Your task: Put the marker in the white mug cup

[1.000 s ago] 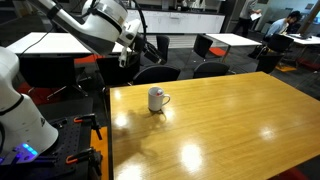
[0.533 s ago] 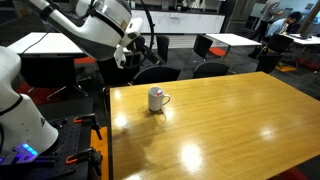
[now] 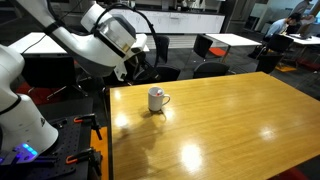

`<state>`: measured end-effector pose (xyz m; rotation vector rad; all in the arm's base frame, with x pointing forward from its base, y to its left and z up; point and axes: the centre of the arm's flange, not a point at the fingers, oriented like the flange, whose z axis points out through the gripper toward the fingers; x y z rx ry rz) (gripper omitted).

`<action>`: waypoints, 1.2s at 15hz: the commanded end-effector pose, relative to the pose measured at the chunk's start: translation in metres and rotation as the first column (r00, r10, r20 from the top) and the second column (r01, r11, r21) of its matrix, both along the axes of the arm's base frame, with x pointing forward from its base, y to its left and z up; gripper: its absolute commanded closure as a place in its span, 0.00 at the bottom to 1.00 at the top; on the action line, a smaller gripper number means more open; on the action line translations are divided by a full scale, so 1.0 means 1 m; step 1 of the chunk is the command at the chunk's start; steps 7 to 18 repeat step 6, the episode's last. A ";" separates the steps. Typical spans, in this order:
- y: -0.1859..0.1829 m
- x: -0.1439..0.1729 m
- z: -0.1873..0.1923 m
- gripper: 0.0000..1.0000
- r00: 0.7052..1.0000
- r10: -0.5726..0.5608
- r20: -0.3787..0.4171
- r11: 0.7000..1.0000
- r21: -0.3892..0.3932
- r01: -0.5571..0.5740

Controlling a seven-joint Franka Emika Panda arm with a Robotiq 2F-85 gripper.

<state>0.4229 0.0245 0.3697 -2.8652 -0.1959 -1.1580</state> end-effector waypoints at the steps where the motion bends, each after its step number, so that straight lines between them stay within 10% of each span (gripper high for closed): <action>1: 0.004 0.001 0.039 0.00 1.000 -0.001 0.004 1.000 -0.014 0.001; 18: 0.000 0.000 0.001 0.00 1.000 0.001 0.002 1.000 -0.002 -0.001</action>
